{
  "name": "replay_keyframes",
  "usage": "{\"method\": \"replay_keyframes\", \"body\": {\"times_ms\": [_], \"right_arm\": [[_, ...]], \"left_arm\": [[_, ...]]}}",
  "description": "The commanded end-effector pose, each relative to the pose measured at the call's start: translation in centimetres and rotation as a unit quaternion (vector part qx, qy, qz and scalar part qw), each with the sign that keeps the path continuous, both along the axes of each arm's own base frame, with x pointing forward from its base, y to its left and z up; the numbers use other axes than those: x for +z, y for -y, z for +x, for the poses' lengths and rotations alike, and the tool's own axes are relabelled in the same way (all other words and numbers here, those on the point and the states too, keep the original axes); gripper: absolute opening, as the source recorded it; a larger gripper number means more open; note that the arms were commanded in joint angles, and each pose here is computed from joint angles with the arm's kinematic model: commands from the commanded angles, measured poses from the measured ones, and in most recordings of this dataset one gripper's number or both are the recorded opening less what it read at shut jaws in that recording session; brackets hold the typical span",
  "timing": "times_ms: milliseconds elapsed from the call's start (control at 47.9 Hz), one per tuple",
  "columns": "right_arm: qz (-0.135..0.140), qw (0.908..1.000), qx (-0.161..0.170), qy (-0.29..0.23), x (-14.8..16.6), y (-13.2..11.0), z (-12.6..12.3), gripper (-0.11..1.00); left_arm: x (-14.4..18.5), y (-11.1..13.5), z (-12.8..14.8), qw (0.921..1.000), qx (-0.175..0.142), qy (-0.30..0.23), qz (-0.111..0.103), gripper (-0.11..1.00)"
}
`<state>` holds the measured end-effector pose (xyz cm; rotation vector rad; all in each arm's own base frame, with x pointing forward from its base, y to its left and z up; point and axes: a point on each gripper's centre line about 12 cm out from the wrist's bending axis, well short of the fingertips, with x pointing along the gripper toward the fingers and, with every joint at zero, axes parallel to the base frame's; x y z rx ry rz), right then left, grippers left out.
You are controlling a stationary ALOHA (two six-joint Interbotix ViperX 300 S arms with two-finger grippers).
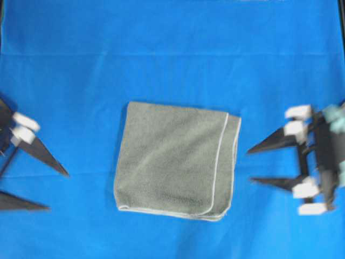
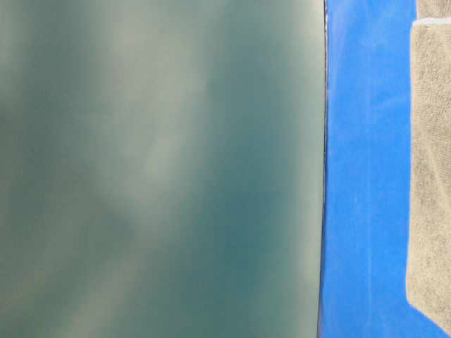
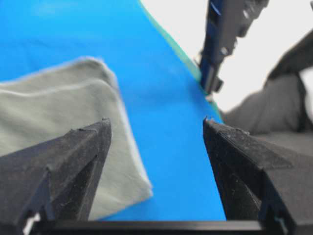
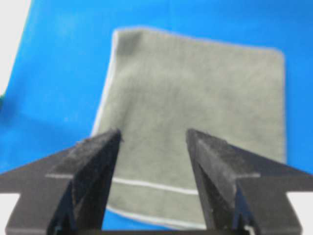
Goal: Fold a large towel.
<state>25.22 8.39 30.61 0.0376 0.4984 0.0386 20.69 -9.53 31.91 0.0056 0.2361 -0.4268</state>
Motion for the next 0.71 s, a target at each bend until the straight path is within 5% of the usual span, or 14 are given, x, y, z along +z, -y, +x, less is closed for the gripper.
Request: {"method": "replay_keyframes", "body": {"times_ms": [0,355,689], "right_arm": [[0.006,0.9987,-0.002,0.05,1.9,1.5,-2.4,0.59],[0.019,0.9894,-0.08,0.12,-1.0,7.3,-9.8,0.59],[0.048,0.9804,-0.177,0.072,-6.1,9.2,-10.8,0.56]], "left_arm": [[1.2,-1.4,-1.2,0.9995,0.016,0.026,-0.004,0.72],[-1.5,-6.1,-5.9,0.9935,0.098,0.056,-0.006,0.72],[-6.1,-8.1,-7.6,0.9852,0.164,0.044,-0.021,0.72]]}}
